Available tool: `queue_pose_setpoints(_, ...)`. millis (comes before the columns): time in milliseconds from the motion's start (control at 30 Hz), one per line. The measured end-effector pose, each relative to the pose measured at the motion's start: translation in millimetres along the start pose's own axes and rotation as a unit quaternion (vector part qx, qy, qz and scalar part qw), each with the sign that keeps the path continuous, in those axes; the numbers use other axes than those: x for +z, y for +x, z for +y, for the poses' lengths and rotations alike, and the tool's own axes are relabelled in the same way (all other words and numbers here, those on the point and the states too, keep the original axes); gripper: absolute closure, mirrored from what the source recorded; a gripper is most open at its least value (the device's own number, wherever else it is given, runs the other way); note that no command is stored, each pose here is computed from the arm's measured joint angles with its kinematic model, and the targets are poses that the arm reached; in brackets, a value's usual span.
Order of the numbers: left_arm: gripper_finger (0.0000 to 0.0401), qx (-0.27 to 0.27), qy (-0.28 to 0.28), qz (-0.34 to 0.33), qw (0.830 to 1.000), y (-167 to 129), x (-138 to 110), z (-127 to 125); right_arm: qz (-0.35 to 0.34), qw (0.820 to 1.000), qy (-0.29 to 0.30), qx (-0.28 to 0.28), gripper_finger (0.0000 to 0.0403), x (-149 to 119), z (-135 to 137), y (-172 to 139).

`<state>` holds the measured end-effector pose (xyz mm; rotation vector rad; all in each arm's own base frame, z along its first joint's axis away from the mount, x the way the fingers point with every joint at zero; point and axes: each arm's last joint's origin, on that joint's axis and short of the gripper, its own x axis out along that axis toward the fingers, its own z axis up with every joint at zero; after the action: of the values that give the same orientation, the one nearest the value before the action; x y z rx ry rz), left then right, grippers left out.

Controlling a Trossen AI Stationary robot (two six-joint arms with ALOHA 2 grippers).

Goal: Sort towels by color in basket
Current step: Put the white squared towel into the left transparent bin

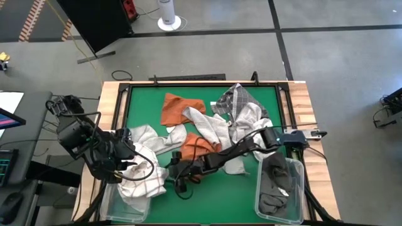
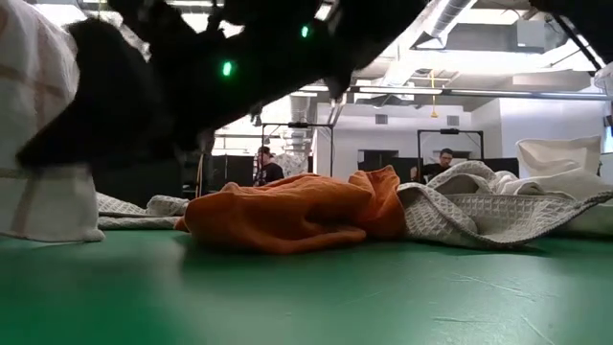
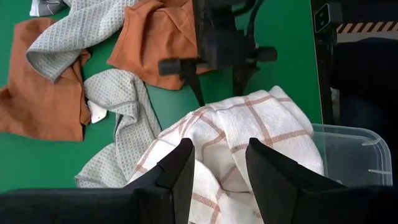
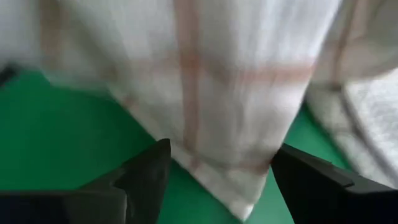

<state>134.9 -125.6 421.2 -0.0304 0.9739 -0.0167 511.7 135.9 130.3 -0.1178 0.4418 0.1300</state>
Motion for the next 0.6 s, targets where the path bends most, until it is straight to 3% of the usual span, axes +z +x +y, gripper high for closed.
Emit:
queue_pose_setpoints(267, 0.0263, -0.001, 0.000, -0.001, 1.000, 0, 0, 0, -0.019, 1.000, 0.001, -0.013, 0.0148, -4, 1, 17)
queue_pose_setpoints(367, 0.0263, -0.001, 0.000, -0.002, 1.000, 0, 0, 0, -0.020, 1.000, -0.001, -0.021, 0.0206, -3, 1, 16)
queue_pose_setpoints(567, 0.0263, 0.004, 0.019, -0.007, 1.000, 0, 1, 0, -0.005, 0.999, -0.034, -0.018, 0.0374, 5, 3, 8)
queue_pose_setpoints(600, 0.0263, 0.005, 0.022, -0.009, 1.000, 0, 1, 0, 0.007, 0.999, -0.044, -0.016, 0.0384, 9, 4, 4)
